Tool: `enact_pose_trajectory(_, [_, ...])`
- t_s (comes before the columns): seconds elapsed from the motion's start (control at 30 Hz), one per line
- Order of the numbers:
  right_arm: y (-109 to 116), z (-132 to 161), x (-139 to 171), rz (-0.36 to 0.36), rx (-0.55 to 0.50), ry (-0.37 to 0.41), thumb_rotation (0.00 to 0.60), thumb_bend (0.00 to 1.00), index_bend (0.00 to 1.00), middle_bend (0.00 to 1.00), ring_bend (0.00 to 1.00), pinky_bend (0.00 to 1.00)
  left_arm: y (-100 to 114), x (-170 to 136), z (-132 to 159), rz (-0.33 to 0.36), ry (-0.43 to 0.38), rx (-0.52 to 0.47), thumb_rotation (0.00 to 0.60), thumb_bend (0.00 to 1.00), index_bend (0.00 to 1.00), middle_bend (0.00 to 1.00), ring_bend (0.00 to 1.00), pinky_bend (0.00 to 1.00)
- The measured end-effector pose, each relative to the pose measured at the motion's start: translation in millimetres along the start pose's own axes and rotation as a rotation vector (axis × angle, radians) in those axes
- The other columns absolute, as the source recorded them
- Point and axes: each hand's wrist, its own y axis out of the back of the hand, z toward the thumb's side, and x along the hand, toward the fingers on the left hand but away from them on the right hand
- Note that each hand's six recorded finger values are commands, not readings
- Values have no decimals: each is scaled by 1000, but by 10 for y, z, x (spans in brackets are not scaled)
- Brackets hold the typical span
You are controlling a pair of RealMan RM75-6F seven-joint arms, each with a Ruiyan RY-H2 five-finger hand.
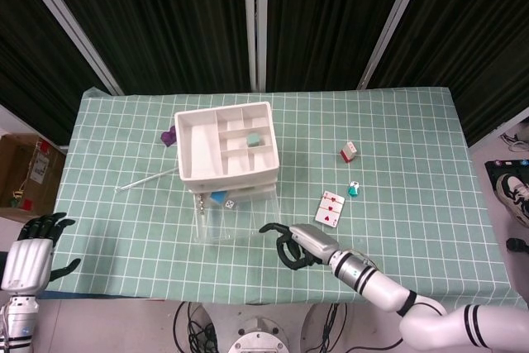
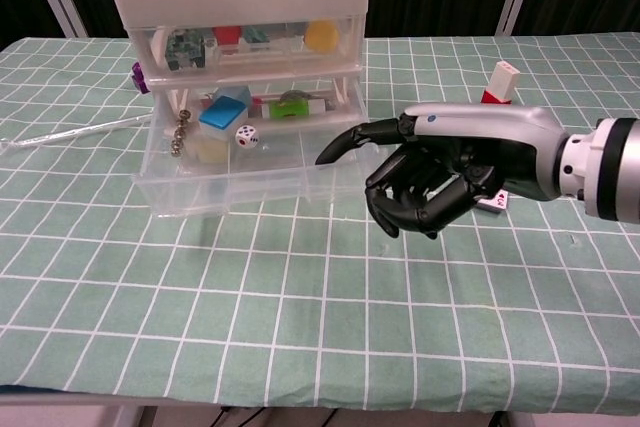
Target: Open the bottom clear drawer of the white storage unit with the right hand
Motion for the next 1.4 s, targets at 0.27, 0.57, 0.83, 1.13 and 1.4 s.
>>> enact_pose_trajectory(0.27, [137,134,184,-32,92,53,600,482,95,608,716,629,22,-21,-30,10,6,-1,600,45,290,192,165,189])
enact_pose_trajectory(0.57, [432,468,228,-98,479,114,600,308,122,804,901,865,50,-81,-32,28,8,-7,600,46,290,192,165,189])
enact_pose_trajectory(0.83, [485,744,-80,-152,1036,143,600,237,262,933,1000,1000,59,-150,-69,30,25,-10,600,45,290,192,166,189])
enact_pose_trajectory(1.13, [276,963,-775,-216,1515,170,600,226,268,952,1000,1000,47,-181,-107,27,41,-14,600,45,291,192,165,188])
enact_pose_trajectory(1.4, [133,982,-1137,-233,1656,228,600,226,303,961,1000,1000,38,-200,-135,24,51,-14,600,45,291,192,165,189])
